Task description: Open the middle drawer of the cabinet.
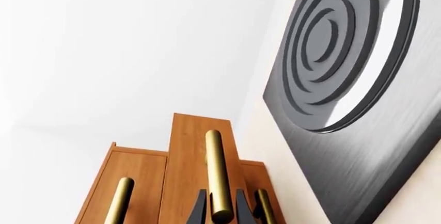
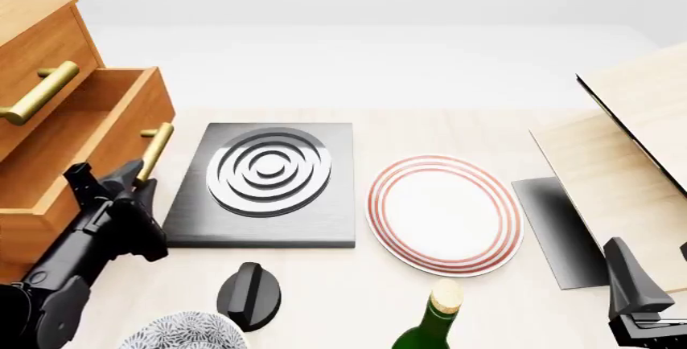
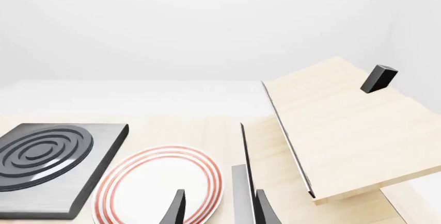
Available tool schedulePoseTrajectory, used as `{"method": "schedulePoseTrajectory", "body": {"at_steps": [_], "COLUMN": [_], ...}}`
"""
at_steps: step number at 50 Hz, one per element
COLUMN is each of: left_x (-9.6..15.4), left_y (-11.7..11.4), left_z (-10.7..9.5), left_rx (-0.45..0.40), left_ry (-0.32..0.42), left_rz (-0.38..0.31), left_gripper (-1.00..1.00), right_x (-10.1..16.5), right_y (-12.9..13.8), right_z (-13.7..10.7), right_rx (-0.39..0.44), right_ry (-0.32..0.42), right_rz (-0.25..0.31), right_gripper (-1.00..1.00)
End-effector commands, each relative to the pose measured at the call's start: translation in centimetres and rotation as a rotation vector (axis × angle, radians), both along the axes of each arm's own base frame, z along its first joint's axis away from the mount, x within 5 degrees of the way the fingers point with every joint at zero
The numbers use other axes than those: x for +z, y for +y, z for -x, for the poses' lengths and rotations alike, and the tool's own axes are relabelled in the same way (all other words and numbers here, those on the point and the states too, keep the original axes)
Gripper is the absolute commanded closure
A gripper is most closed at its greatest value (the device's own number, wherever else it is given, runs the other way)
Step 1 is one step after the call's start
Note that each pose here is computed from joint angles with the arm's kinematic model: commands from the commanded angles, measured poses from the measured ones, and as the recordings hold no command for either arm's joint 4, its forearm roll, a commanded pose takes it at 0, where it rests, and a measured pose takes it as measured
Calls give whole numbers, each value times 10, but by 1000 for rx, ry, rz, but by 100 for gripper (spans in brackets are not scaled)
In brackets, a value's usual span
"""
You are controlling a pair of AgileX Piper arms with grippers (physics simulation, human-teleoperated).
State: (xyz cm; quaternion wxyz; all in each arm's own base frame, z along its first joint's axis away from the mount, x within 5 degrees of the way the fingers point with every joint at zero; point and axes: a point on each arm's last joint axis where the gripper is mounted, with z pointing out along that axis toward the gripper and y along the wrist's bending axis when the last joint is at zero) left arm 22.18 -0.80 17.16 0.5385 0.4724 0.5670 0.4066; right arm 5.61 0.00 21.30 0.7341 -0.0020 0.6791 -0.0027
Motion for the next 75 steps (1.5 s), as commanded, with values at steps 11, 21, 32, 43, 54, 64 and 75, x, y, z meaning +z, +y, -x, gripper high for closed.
{"method": "schedulePoseTrajectory", "body": {"at_steps": [11,21,32,43,54,64,75], "left_x": [3,2,5,16,23,26,38], "left_y": [-12,-13,-16,-29,-38,-46,-54], "left_z": [-12,-12,-11,-4,1,7,12], "left_rx": [-35,-38,-52,-109,-152,-193,-232], "left_ry": [-19,-20,-20,-9,-11,-22,-18], "left_rz": [29,26,28,56,69,74,108], "left_gripper": [-100,-100,-100,-100,-100,-100,-100], "right_x": [1,1,1,1,1,1,1], "right_y": [0,0,0,0,0,0,0], "right_z": [0,0,0,0,0,0,0], "right_rx": [0,0,0,0,0,0,0], "right_ry": [-4,-4,-5,-4,-4,-4,-4], "right_rz": [-1,-1,-1,-1,-1,-1,-1], "right_gripper": [-100,-100,-100,-100,-100,-100,-100]}}
